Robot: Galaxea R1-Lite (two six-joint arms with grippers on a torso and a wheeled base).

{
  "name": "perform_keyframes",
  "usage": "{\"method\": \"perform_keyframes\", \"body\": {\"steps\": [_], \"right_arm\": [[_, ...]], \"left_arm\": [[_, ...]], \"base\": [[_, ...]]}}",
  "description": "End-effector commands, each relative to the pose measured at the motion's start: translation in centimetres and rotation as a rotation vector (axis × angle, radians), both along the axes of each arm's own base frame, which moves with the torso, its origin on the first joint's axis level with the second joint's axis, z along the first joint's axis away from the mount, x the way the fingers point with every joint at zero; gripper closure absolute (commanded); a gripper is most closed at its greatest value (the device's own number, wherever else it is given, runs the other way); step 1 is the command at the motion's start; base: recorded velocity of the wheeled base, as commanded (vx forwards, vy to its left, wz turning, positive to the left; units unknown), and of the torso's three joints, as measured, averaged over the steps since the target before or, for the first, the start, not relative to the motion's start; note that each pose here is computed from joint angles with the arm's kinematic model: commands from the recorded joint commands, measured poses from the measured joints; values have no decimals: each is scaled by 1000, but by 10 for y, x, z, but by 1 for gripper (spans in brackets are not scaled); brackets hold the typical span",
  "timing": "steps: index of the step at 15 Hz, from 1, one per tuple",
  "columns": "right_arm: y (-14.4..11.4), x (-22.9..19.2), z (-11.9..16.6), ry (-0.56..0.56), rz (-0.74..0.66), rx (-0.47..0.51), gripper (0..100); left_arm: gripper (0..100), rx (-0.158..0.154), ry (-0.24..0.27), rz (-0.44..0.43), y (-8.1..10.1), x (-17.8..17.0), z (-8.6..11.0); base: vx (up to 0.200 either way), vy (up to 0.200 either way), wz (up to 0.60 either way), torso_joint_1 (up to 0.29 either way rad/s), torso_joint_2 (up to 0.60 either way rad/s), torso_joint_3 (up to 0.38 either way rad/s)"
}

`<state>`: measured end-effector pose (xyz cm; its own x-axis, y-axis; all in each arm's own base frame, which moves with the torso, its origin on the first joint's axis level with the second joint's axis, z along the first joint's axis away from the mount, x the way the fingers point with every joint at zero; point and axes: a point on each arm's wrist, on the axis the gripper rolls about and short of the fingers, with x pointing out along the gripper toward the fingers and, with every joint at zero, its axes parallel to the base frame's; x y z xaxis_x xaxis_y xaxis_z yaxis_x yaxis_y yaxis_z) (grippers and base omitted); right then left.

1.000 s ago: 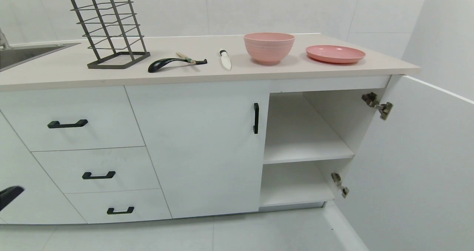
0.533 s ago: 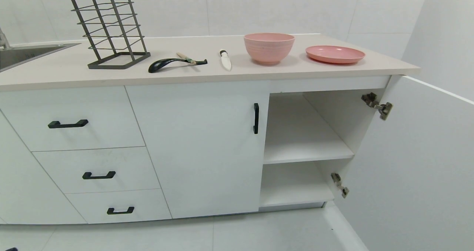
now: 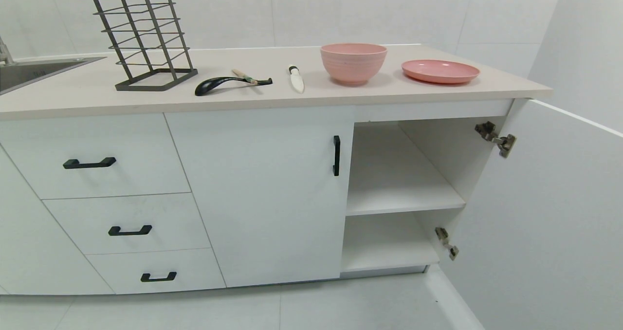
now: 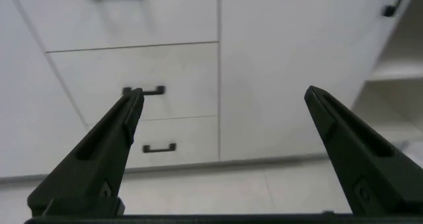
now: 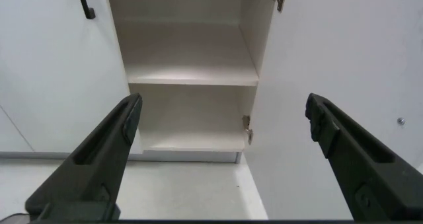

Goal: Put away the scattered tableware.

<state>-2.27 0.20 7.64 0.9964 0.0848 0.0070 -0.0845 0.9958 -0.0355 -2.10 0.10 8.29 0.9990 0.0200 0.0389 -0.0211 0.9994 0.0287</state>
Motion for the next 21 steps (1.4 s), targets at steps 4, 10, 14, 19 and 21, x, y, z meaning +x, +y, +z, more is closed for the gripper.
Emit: {"method": "perform_keyframes", "body": {"steps": [4,10,14,19,21], "right_arm": [[0,0,0,0,-10,7,0],[0,0,0,2,-14,10,0],[-1,0,-1,6,-29,33,0],[-1,0,-1,6,-34,35,0],[-1,0,-1,6,-33,33,0]], "left_arm": [[0,43,-20,117,2,-2,-1],[0,103,-35,-37,-2,-2,0],[0,-10,53,-62,-2,-2,-8],[0,-11,38,-68,-2,-2,-7],[0,-11,36,-65,-2,-2,-7]], "base": [[0,0,0,0,0,0],[0,0,0,0,0,0],[0,0,0,0,0,0],[0,0,-480,1,0,4],[0,0,0,0,0,0]]}}
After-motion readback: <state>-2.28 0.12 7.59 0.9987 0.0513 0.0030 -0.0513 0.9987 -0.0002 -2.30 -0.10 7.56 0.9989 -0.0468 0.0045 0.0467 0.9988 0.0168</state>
